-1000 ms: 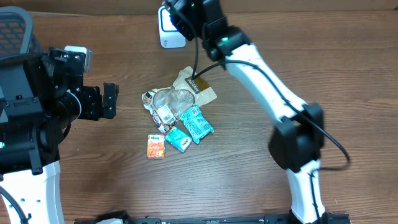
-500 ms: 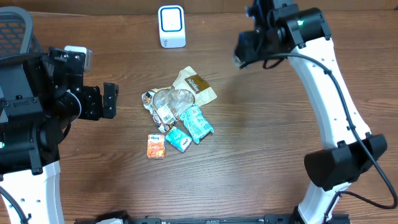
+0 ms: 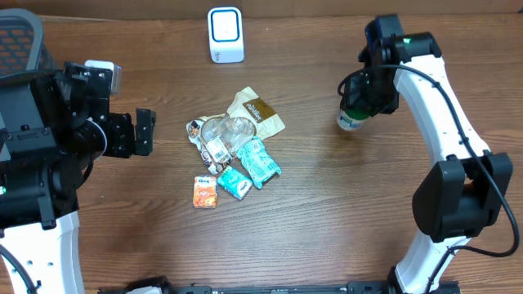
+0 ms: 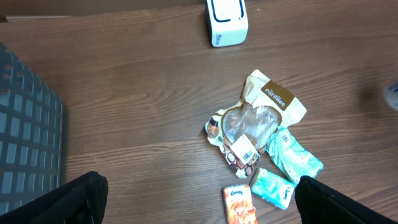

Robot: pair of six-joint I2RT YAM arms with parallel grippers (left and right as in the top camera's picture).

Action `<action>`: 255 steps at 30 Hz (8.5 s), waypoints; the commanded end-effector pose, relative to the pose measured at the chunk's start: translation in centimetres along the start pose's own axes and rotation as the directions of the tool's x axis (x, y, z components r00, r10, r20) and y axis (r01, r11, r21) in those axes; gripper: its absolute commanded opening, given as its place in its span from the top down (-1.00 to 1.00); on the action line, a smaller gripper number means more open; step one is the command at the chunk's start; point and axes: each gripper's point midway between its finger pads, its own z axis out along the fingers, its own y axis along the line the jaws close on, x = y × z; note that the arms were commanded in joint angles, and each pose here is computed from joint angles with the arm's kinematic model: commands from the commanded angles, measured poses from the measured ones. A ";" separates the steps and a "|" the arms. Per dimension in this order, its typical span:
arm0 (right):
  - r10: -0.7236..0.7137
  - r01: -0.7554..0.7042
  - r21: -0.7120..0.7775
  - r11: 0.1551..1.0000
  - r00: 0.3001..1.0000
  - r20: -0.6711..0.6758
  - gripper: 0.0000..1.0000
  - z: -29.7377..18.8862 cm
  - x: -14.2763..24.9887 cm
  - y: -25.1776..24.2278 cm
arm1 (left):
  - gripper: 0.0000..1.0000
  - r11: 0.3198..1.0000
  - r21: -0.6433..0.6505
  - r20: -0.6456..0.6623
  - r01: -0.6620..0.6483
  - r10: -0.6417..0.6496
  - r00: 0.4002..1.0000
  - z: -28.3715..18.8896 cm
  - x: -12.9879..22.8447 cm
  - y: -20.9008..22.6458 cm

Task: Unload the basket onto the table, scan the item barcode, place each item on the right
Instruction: 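Carry the jar to the right and set it down, open gripper, then reach the right gripper to the pile and grasp the mint tissue pack, then lift the mint tissue pack with the right gripper out of the pile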

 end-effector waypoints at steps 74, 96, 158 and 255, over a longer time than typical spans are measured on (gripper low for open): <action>-0.150 0.087 -0.358 0.930 0.977 -0.153 -0.04 0.9 8.1 18.8 | -0.99 1.000 0.008 0.022 -0.027 0.027 0.999 -0.4 -0.7 -0.1; -0.076 0.062 -0.276 0.959 0.996 -0.042 0.35 4.8 10.5 24.1 | -0.99 1.000 0.007 0.022 -0.027 0.027 0.999 -0.4 -0.7 -0.1; -0.269 0.249 -0.186 0.950 0.959 -0.086 0.24 5.3 6.7 16.5 | -0.99 1.000 0.009 0.015 -0.026 0.026 1.000 -0.2 -0.6 0.0; -0.179 0.449 -0.585 0.676 0.869 0.461 0.93 -20.9 8.8 14.7 | -0.99 1.000 0.009 0.016 -0.026 0.026 1.000 -0.2 -0.6 0.0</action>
